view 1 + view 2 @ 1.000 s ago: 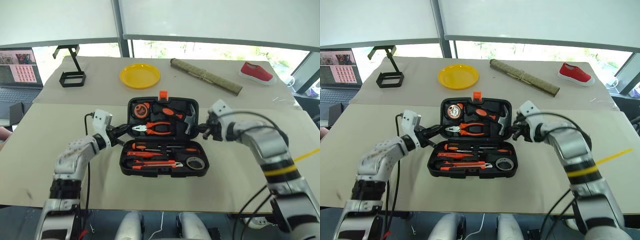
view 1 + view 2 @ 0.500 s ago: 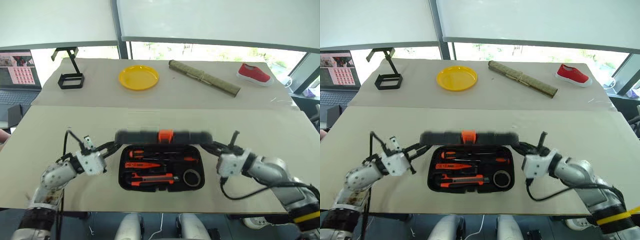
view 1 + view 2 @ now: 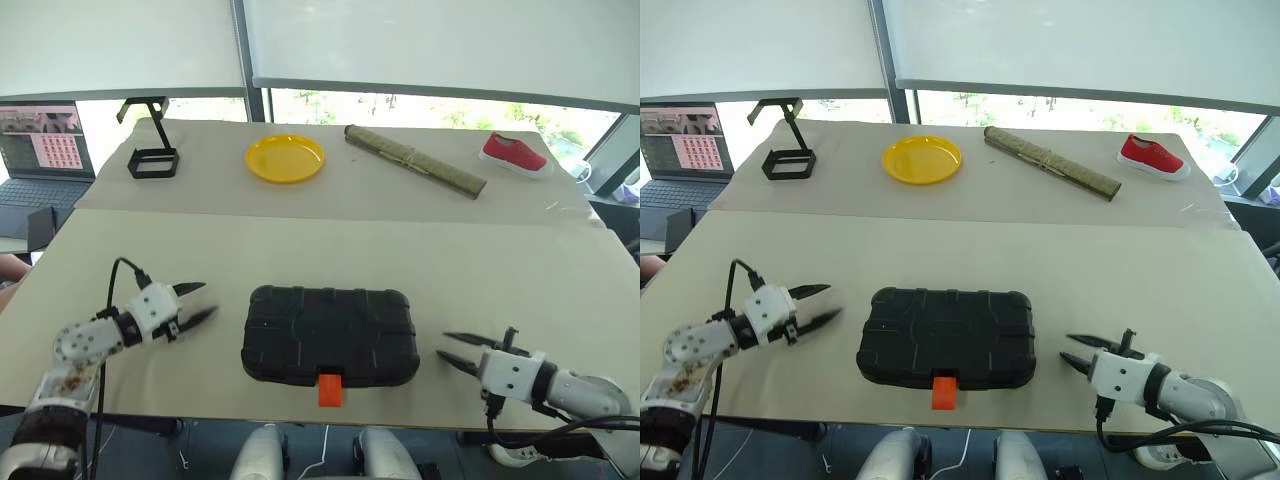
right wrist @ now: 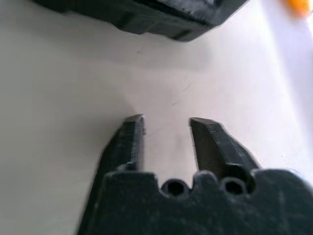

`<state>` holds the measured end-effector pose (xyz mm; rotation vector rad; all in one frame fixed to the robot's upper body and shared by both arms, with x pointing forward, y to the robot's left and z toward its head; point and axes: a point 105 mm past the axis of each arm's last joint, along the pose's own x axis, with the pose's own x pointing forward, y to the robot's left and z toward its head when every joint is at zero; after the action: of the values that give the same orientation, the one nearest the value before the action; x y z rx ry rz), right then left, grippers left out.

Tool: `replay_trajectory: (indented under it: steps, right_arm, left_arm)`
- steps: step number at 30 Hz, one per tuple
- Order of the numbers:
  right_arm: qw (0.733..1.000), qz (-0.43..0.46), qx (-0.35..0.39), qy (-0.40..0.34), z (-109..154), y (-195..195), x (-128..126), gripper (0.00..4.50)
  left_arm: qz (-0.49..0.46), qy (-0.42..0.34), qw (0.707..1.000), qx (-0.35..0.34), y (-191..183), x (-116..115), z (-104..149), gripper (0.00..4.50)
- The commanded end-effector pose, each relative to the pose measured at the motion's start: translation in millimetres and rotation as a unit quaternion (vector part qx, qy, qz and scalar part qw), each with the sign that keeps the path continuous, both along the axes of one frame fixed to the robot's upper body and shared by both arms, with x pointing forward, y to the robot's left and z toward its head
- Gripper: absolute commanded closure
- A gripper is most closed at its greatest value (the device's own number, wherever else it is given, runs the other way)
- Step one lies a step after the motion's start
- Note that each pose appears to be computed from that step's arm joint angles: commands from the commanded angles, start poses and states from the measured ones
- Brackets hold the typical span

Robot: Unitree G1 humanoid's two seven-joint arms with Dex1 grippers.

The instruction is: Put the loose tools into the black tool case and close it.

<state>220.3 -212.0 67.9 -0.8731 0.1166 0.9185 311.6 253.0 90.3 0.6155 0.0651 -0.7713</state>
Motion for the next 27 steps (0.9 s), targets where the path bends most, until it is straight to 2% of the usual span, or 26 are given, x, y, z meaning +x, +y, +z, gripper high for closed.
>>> replay_trajectory:
  steps: [1, 2, 3, 4, 8, 12, 13, 15, 22, 27]
  right_arm:
    - [0.997, 0.027, 0.028, 0.061, 13.4, 15.5, -16.7, 4.14]
    - [0.995, 0.04, 0.029, 0.091, 10.3, 22.2, -25.5, 4.5]
    - [0.992, 0.051, 0.028, 0.114, 7.9, 28.5, -33.2, 4.5]
    - [0.99, 0.063, 0.027, 0.124, 6.8, 35.9, -38.0, 4.5]
    - [0.986, 0.078, 0.031, 0.141, 3.9, 59.2, -43.9, 4.5]
    - [0.982, 0.079, 0.04, 0.164, 1.7, 79.8, -42.4, 4.5]
    - [0.982, 0.077, 0.046, 0.164, 2.0, 85.0, -39.0, 4.5]
    - [0.986, 0.105, 0.012, 0.133, -0.3, 92.6, -34.1, 4.5]
    - [0.993, 0.077, 0.03, 0.089, 6.5, 102.2, -0.9, 4.5]
    - [0.998, 0.033, 0.029, 0.038, 15.6, 92.7, 36.2, 4.5]
  left_arm:
    - [-0.007, 0.004, 0.999, -0.042, -20.6, 23.7, 19.7, 3.32]
    - [-0.016, 0.015, 0.999, -0.047, -29.4, 29.1, 20.7, 3.82]
    - [-0.029, 0.021, 0.998, -0.049, -37.9, 32.4, 22.0, 4.22]
    - [-0.041, 0.03, 0.998, -0.048, -46.8, 36.1, 21.2, 4.42]
    - [-0.085, 0.102, 0.99, -0.039, -71.9, 37.8, 8.9, 4.42]
    - [-0.114, 0.135, 0.984, -0.023, -84.5, 37.3, 4.0, 4.42]
    - [-0.116, 0.141, 0.983, -0.02, -85.4, 37.8, 3.7, 4.42]
    - [-0.122, 0.151, 0.981, -0.013, -86.3, 37.3, 3.0, 4.42]
    - [-0.136, 0.19, 0.972, -0.028, -85.6, 23.2, 1.4, 4.42]
    - [-0.112, 0.201, 0.972, -0.041, -82.6, 9.3, -5.5, 4.42]
